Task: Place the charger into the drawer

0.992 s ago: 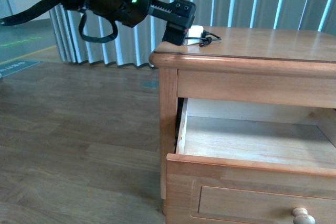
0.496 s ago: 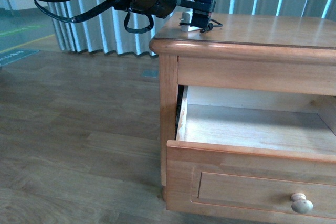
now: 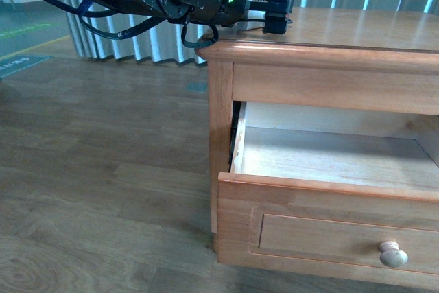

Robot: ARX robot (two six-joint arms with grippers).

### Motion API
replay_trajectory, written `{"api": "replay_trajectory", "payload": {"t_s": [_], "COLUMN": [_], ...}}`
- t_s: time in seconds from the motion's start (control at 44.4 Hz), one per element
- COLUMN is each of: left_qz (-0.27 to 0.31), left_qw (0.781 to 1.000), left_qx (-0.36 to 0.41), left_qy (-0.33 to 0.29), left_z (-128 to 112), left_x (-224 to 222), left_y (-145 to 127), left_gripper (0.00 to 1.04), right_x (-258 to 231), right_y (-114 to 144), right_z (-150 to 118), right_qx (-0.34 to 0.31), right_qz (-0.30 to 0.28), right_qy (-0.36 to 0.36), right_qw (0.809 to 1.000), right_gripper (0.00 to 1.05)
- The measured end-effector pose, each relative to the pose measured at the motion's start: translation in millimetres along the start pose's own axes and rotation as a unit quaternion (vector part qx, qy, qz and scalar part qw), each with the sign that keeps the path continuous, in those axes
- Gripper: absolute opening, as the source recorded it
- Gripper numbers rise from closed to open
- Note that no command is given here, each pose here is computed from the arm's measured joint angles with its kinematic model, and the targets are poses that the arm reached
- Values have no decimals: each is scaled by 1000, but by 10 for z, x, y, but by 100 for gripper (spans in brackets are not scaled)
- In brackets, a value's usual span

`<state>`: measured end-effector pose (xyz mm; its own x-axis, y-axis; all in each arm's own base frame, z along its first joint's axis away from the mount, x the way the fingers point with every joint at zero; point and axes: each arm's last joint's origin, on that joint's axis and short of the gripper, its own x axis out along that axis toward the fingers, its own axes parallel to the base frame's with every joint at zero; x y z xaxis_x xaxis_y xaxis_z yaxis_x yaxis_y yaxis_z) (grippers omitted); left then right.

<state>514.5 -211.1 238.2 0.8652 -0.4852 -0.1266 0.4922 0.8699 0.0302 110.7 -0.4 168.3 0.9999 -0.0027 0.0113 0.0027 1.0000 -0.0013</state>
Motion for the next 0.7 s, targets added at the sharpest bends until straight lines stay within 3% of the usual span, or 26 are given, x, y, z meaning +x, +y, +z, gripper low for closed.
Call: {"api": "replay_trajectory", "payload": {"t_s": [0.361,0.518,0.699], "left_qz": [-3,-8,-32], "left_qw": [1000,999,998], "left_qx": [-23,-27,-35], "left_qy": [-9,-15,-36], "left_z": [-56,-54,59], "left_x": [2,-118,-406], "left_y": [-37,-110,-394], "left_gripper": [31,30,29], "right_x": [0,0,0], "right_y": [0,0,0], "right_z": [0,0,1], "right_qx": [0,0,0], "right_qz": [0,0,0], "right_qy": [0,0,0], "right_qw": [1000,1000,1000], "right_gripper": [96,96,96]}}
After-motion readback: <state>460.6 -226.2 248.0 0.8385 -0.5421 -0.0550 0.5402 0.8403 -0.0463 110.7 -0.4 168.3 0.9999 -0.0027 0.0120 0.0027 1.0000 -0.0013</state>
